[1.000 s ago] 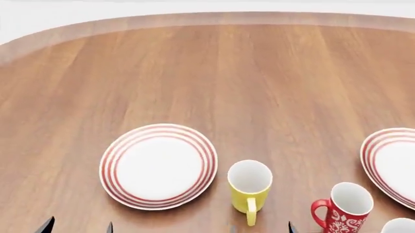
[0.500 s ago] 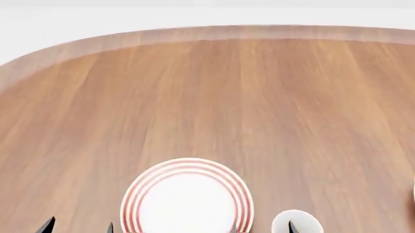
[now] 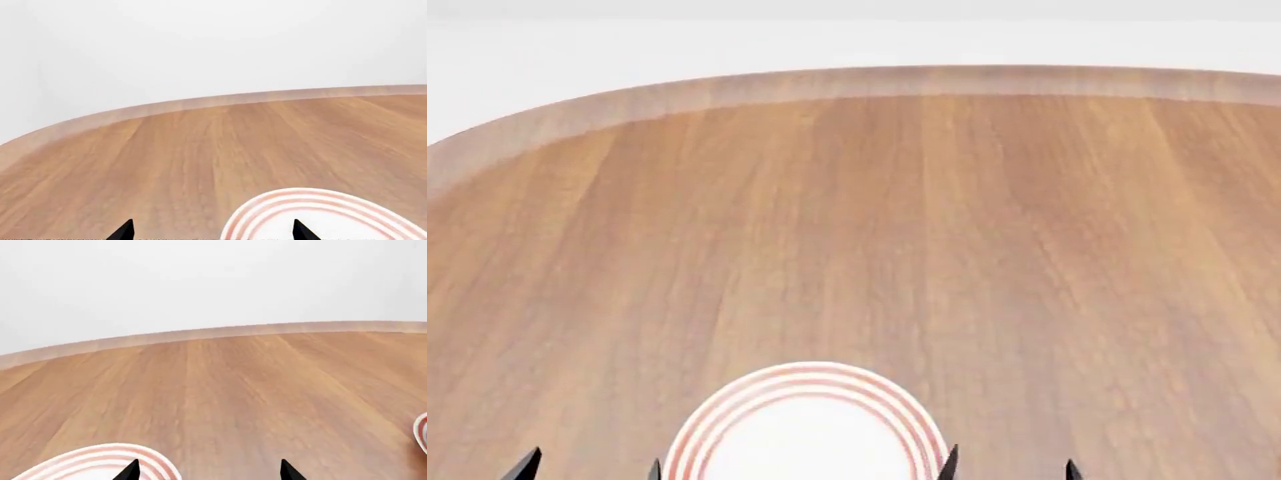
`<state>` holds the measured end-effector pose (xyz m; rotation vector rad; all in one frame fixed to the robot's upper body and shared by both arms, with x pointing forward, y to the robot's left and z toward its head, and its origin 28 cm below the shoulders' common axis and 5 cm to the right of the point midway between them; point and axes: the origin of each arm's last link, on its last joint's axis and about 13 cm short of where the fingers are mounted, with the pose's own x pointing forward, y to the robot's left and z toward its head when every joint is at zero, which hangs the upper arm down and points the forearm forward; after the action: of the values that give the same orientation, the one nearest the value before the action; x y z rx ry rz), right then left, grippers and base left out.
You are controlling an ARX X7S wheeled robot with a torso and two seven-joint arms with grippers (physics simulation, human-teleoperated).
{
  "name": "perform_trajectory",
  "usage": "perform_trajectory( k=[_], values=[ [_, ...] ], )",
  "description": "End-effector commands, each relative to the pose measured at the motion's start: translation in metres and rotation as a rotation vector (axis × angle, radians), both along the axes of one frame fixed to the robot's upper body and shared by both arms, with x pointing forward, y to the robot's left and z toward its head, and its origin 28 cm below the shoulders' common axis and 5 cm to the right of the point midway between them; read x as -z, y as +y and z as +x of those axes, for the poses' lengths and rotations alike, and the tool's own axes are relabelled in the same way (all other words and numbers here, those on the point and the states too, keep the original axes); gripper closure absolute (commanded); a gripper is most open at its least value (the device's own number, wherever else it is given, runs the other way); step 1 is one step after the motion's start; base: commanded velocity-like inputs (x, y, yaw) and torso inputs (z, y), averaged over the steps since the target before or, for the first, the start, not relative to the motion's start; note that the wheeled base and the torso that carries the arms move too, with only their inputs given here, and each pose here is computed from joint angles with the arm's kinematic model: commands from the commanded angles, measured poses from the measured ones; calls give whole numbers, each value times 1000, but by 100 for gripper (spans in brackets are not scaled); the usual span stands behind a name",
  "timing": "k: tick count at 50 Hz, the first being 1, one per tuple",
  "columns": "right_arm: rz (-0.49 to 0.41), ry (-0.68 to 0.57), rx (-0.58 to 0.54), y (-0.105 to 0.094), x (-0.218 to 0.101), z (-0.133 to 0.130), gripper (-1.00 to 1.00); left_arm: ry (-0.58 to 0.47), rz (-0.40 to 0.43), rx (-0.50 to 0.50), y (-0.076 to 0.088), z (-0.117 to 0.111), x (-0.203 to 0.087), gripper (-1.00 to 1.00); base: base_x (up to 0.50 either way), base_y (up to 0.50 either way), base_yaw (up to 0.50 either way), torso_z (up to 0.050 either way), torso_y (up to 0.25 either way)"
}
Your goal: Put the red mug on the left plate.
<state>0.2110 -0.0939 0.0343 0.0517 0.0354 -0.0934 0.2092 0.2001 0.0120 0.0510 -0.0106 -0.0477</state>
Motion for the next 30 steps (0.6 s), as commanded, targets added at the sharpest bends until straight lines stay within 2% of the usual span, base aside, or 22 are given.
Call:
perform_trajectory(
  k=[1, 5, 14, 22, 24, 28, 30],
  values=[
    [80, 114, 177, 3, -28, -2, -100, 6, 5, -2, 0, 1, 1, -100, 0, 0, 0, 0, 0],
    [138, 140, 245, 3, -38, -3, -100, 7, 6, -3, 0, 1, 1, -100, 0, 0, 0, 0, 0],
    [206, 163, 509, -1, -52, -5, -100, 10, 9, -3, 0, 1, 2, -100, 0, 0, 0, 0, 0],
    [285, 189, 633, -4, -57, -7, -100, 9, 12, -2, 0, 0, 2, -100, 0, 0, 0, 0, 0],
    [291, 192, 633, -5, -58, -7, -100, 9, 13, -1, 0, 0, 2, -100, 0, 0, 0, 0, 0],
    [369, 203, 668, -6, -62, -9, -100, 9, 14, 1, -1, -1, 2, -100, 0, 0, 0, 0, 0],
    [368, 203, 679, -7, -63, -9, -100, 9, 14, 1, -1, -1, 2, -100, 0, 0, 0, 0, 0]
  ],
)
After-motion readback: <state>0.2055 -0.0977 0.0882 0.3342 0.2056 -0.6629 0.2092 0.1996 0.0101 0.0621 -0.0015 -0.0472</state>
